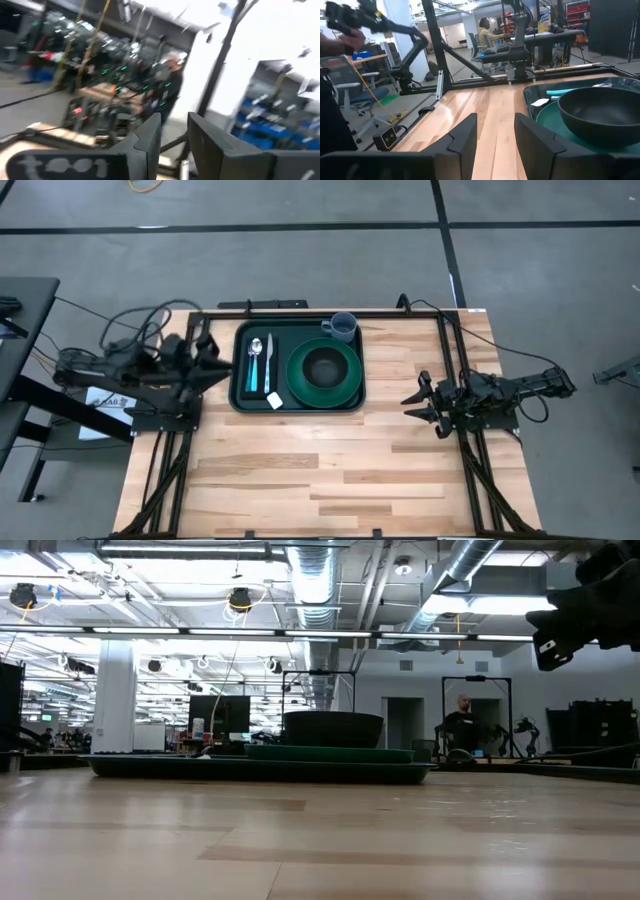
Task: Set up tray
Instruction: Return to Home Position
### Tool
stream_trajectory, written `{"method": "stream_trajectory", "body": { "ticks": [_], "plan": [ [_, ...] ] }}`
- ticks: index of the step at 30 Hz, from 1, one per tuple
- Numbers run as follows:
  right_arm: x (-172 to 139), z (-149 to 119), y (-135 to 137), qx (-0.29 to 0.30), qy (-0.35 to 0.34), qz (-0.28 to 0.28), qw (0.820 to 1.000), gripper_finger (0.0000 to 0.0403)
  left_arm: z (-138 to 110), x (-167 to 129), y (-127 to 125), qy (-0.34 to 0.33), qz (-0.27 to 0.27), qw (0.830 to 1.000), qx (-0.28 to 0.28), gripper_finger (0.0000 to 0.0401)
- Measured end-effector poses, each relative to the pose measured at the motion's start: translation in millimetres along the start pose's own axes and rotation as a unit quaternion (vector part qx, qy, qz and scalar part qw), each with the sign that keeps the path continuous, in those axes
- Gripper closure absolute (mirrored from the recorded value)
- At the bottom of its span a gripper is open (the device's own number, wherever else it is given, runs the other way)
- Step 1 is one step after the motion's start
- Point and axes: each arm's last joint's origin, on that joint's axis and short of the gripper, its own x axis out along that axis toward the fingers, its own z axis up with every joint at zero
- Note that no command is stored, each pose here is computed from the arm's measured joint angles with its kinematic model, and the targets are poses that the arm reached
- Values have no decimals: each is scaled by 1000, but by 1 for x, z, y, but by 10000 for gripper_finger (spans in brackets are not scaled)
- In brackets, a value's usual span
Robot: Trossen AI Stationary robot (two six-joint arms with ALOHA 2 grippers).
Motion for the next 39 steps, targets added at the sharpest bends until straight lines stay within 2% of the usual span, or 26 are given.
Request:
{"method": "stream_trajectory", "body": {
  "ticks": [4, 7, 12, 14, 20, 23, 29, 39],
  "plan": [
    [0, 0, 0, 0, 0, 0, 1000, 281, -31, -34, 12, -33, -29, 998, -33, 317],
    [0, 0, 0, 0, 0, 0, 1000, 281, -48, -56, 20, -55, -51, 997, -32, 317],
    [0, 0, 0, 0, 0, 0, 1000, 281, -72, -78, 33, -73, -22, 997, -14, 317],
    [0, 0, 0, 0, 0, 0, 1000, 281, -83, -76, 37, -55, -1, 998, -8, 317],
    [0, 0, 0, 0, -1, 0, 1000, 281, -108, -71, 42, 8, -27, 1000, -5, 317],
    [0, 0, 0, 0, 0, 0, 1000, 281, -113, -73, 43, 1, -37, 999, 2, 317],
    [0, 0, 0, 0, 0, 0, 1000, 281, -135, -71, 52, 27, 6, 998, 49, 317],
    [0, 0, 0, 0, 0, 0, 1000, 281, -157, -71, 63, 16, 35, 997, 73, 317]
  ]
}}
